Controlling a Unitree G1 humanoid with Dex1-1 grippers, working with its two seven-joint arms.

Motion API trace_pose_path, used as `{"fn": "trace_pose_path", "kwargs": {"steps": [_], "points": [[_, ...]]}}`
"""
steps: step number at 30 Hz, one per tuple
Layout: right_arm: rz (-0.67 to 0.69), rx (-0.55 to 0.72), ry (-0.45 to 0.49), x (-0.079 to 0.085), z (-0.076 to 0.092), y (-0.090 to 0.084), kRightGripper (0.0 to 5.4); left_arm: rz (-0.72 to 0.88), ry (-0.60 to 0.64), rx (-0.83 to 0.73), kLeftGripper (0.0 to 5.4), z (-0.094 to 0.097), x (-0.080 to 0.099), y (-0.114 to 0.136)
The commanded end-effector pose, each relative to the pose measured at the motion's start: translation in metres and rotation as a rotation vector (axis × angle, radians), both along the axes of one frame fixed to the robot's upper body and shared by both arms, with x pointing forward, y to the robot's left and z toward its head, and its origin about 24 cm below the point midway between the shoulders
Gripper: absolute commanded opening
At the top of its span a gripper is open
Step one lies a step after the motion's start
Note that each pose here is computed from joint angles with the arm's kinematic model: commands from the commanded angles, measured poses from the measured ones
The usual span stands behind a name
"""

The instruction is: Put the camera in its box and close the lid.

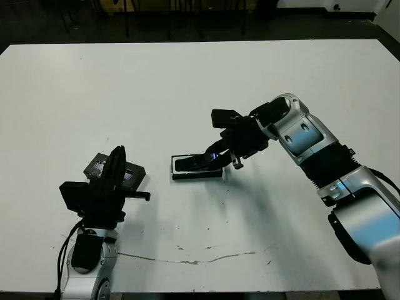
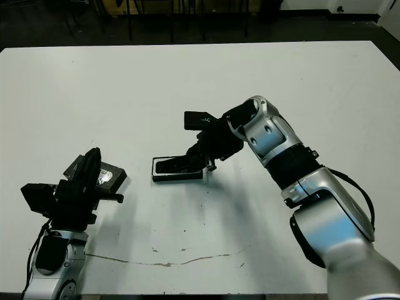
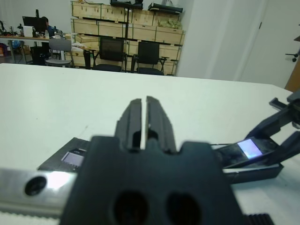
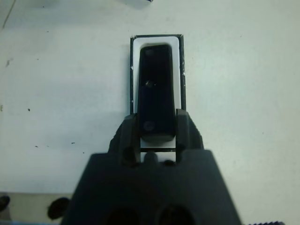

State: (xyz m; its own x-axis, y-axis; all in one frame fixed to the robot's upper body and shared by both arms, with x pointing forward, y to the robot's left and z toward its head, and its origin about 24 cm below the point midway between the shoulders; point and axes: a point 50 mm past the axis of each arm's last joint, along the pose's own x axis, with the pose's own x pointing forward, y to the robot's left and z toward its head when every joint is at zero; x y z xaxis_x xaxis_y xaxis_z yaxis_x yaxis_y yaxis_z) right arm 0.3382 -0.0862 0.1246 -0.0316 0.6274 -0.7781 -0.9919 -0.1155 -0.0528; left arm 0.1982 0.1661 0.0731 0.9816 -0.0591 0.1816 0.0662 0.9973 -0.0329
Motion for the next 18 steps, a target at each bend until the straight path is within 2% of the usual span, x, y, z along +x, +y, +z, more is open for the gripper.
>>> {"fn": "trace_pose_path", "kwargs": {"steps": [1,2,5,9,18], "points": [[0.049,-0.042,-0.006,-0.004,-0.005,0.006,0.54,0.016,0.028,0.008,0.0,-0.005,-0.003,0.001],[0.063,-0.052,-0.004,-0.004,-0.005,0.005,0.54,0.017,0.031,0.006,0.0,-0.005,-0.003,0.001],[0.156,-0.083,0.032,-0.004,-0.002,0.002,1.04,0.015,0.033,-0.002,0.0,-0.005,-0.003,0.002],[0.262,-0.101,-0.071,-0.001,0.011,-0.004,1.78,0.018,0.03,0.008,0.0,-0.006,-0.003,0.002],[0.119,-0.015,-0.211,0.008,0.03,-0.038,3.34,0.021,0.033,0.025,0.0,-0.006,-0.004,0.001]]}}
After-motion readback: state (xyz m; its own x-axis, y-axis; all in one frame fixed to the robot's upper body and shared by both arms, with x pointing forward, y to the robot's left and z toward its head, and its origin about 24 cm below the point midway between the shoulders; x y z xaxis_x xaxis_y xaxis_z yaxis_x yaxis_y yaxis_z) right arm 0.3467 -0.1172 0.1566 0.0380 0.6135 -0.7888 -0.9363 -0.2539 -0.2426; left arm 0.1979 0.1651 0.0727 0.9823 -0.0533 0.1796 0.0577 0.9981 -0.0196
